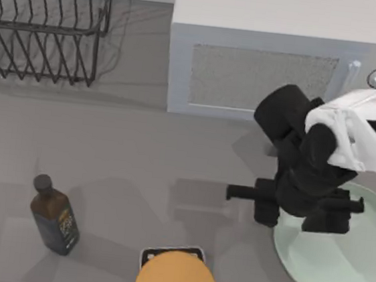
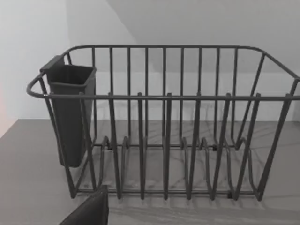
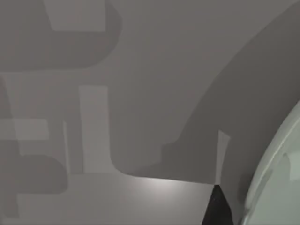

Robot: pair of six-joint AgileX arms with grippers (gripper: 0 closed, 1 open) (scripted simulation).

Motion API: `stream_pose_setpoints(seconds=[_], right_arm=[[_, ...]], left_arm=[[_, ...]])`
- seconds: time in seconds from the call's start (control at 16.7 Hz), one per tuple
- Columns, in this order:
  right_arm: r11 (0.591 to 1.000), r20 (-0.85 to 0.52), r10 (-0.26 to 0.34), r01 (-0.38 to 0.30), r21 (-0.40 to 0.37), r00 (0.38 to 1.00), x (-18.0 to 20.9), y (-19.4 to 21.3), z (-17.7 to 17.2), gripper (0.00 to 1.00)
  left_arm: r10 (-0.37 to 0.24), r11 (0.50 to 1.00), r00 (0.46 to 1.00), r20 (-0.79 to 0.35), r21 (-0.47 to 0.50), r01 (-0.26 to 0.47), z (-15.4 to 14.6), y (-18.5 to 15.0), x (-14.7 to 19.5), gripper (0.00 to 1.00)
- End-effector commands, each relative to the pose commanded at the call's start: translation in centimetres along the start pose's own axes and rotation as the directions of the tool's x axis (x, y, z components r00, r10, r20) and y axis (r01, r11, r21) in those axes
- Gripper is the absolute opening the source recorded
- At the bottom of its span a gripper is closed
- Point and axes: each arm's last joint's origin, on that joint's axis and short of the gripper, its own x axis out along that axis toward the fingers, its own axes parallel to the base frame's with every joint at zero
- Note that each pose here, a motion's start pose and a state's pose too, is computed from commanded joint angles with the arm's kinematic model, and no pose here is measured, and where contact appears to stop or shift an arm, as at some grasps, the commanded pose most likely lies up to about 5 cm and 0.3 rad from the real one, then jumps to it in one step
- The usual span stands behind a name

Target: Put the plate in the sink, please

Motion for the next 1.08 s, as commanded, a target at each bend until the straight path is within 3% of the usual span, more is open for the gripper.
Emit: stream_pose_setpoints(seconds=[0.24, 0.3, 0.6, 0.78, 1.08], right_arm=[[1.0, 0.0, 0.0, 0.0, 0.0, 1.0, 0.0, 0.0, 0.0, 0.0], [0.999, 0.096, 0.043, -0.044, 0.006, 0.994, -3.4, -0.5, 0.4, 0.0], [0.999, 0.086, 0.036, -0.037, 0.006, 0.996, -5.5, 0.5, 1.4, 0.0], [0.999, 0.079, 0.031, -0.032, 0.007, 0.996, -9.8, 1.6, 2.7, 0.0], [1.0, 0.073, 0.027, -0.028, 0.007, 0.997, -20.4, 1.6, 2.8, 0.0]], left_arm=[[0.0, 1.0, 1.0, 0.0, 0.0, 0.0, 0.0, 0.0, 0.0, 1.0], [0.0, 1.0, 1.0, 0.0, 0.0, 0.0, 0.0, 0.0, 0.0, 1.0], [0.0, 1.0, 1.0, 0.0, 0.0, 0.0, 0.0, 0.0, 0.0, 1.0], [0.0, 1.0, 1.0, 0.0, 0.0, 0.0, 0.0, 0.0, 0.0, 1.0], [0.0, 1.0, 1.0, 0.0, 0.0, 0.0, 0.0, 0.0, 0.0, 1.0]])
